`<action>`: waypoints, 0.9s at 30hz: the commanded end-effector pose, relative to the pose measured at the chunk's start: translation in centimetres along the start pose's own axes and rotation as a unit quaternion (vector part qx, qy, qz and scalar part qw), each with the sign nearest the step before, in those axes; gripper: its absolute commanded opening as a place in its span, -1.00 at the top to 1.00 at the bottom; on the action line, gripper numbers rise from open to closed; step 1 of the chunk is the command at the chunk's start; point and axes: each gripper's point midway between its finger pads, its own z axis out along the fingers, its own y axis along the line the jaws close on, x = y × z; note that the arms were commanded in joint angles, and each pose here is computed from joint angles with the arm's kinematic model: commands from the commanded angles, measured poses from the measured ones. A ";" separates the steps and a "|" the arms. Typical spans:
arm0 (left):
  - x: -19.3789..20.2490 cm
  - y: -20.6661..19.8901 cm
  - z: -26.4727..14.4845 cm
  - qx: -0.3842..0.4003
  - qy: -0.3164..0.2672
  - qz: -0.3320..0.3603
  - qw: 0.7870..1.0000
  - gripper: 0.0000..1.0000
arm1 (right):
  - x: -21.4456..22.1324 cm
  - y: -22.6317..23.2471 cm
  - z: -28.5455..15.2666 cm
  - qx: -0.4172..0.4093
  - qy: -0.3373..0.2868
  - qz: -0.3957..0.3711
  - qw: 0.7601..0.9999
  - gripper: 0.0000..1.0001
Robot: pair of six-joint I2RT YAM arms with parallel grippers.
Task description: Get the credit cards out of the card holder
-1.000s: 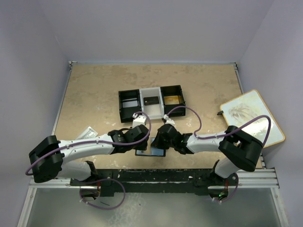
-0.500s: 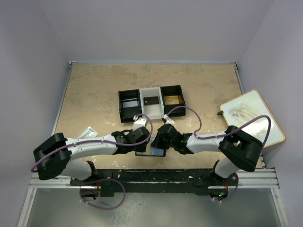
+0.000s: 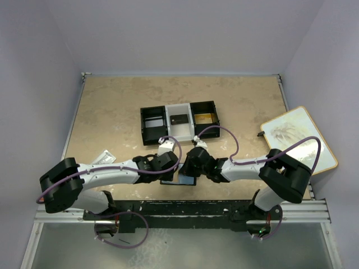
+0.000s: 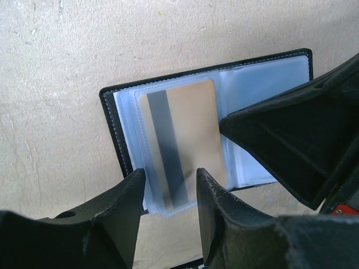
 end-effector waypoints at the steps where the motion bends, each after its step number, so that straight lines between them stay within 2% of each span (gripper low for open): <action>1: -2.1 -1.5 -1.0 0.010 -0.033 -0.008 0.999 0.20 | 2.1 -5.2 0.4 0.092 0.028 -0.030 0.995 0.94; 14: -1.4 -2.0 -0.5 0.017 -0.024 -0.001 1.000 0.34 | 2.1 -5.1 0.5 0.093 0.029 -0.031 0.995 0.94; 27: -3.9 -3.9 -3.1 0.074 -0.065 -0.032 0.995 0.39 | 2.1 -5.2 0.6 0.094 0.029 -0.031 0.995 0.94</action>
